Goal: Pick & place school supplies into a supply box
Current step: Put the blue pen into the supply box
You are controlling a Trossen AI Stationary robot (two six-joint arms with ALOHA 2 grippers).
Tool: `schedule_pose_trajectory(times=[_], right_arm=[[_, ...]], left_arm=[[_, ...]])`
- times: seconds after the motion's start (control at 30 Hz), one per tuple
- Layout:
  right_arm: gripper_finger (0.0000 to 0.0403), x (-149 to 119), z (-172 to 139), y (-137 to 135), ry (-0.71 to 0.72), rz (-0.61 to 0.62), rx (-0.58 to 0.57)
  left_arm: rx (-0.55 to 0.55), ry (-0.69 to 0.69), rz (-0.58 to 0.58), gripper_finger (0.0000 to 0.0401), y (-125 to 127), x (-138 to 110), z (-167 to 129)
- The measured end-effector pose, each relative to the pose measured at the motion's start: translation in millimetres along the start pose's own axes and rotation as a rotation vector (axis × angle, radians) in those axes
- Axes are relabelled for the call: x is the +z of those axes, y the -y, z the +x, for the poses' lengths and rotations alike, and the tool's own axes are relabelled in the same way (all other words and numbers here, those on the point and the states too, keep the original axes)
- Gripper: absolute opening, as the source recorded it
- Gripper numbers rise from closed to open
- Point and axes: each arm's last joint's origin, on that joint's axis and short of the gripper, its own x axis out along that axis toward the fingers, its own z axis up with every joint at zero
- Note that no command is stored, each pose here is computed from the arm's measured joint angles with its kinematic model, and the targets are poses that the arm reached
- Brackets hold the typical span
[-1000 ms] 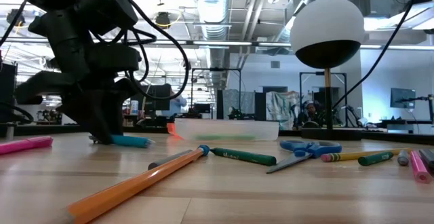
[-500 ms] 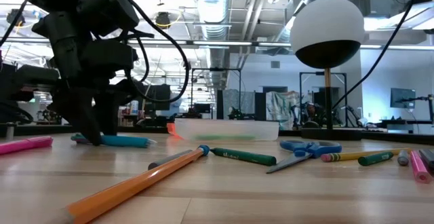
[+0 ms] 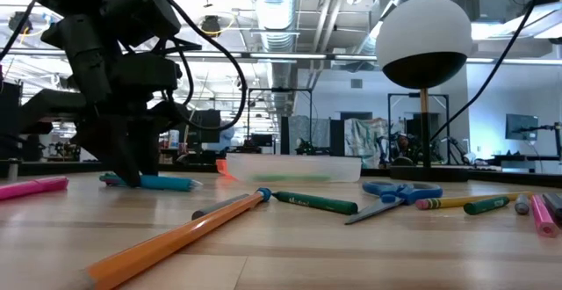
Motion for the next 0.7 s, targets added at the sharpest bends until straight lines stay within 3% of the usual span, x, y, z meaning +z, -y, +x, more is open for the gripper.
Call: schedule_pose_trajectory(times=[0.17,0.43,0.7], right_arm=[[0.0118,0.0,0.0,0.0,0.0,0.0,0.0],[0.0118,0.0,0.0,0.0,0.0,0.0,0.0],[0.0118,0.0,0.0,0.0,0.0,0.0,0.0]], left_arm=[[-0.062,-0.003,0.002,0.0112,2.0,-1.2,-0.1],[-0.064,-0.009,-0.006,0.0109,2.2,-2.1,0.1],[-0.066,-0.011,-0.006,0.0052,2.4,-2.4,0.1]])
